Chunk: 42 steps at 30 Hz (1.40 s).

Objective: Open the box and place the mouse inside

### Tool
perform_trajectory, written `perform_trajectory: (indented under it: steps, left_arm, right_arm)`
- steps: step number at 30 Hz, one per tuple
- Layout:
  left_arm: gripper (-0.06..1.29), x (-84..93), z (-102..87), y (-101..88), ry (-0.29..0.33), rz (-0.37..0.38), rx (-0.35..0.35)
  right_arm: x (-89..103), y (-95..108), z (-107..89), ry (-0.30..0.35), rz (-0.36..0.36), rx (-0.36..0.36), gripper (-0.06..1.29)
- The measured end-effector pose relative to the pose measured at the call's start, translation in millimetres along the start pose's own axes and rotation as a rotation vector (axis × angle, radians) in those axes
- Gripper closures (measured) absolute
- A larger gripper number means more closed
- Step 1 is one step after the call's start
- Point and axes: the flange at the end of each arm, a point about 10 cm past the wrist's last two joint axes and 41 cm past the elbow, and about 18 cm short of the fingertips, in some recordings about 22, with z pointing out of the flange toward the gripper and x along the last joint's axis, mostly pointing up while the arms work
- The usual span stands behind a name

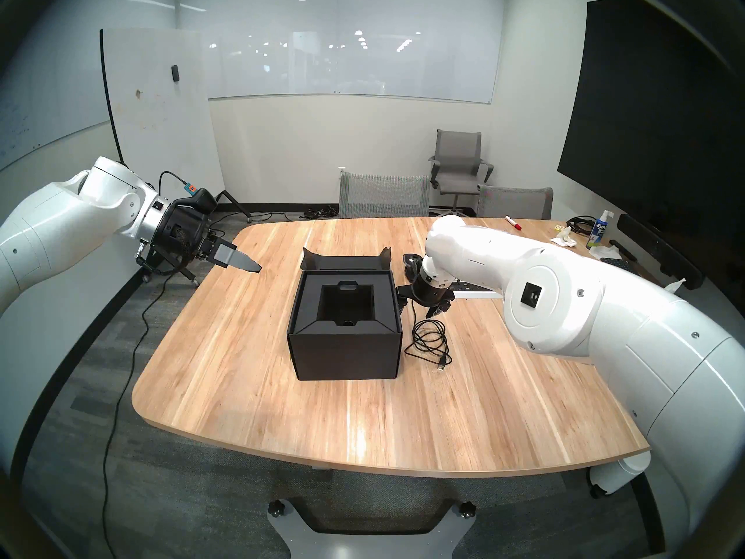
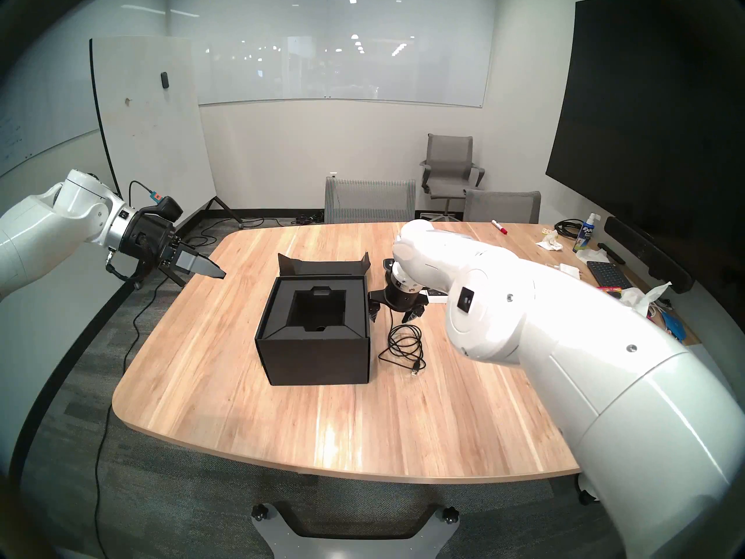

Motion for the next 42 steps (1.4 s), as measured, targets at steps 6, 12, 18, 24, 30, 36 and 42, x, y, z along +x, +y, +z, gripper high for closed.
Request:
perform_trajectory:
  steps: [6,12,18,24,30,36,42]
  left_arm:
    - [0.01,0.1,0.0,0.0,0.000,0.000,0.000]
    - [0.01,0.1,0.0,0.0,0.000,0.000,0.000]
    - [0.01,0.1,-0.1,0.0,0.000,0.000,0.000]
    - [0.01,0.1,0.0,0.1,0.000,0.000,0.000]
    - [0.01,0.1,-0.1,0.1,0.000,0.000,0.000]
    - [0.01,0.1,-0.1,0.1,0.000,0.000,0.000]
    - [0.01,0.1,-0.1,0.1,0.000,0.000,0.000]
  right_arm:
    - [-2.0,-4.5,0.1,-0.016,0.000,0.008,0.04]
    - [-4.9,-5.2,1.2,-0.030,0.012,0.025,0.04]
    - [-7.5,-3.7,2.2,-0.042,0.028,0.043,0.04]
    - [-8.0,-2.8,1.4,-0.046,0.042,0.054,0.04]
    - [-8.7,-2.0,0.8,-0.050,0.055,0.060,0.04]
    - [-10.7,-1.9,1.3,-0.060,0.068,0.070,0.04]
    - [-14.7,-2.1,3.1,-0.077,0.080,0.079,0.04]
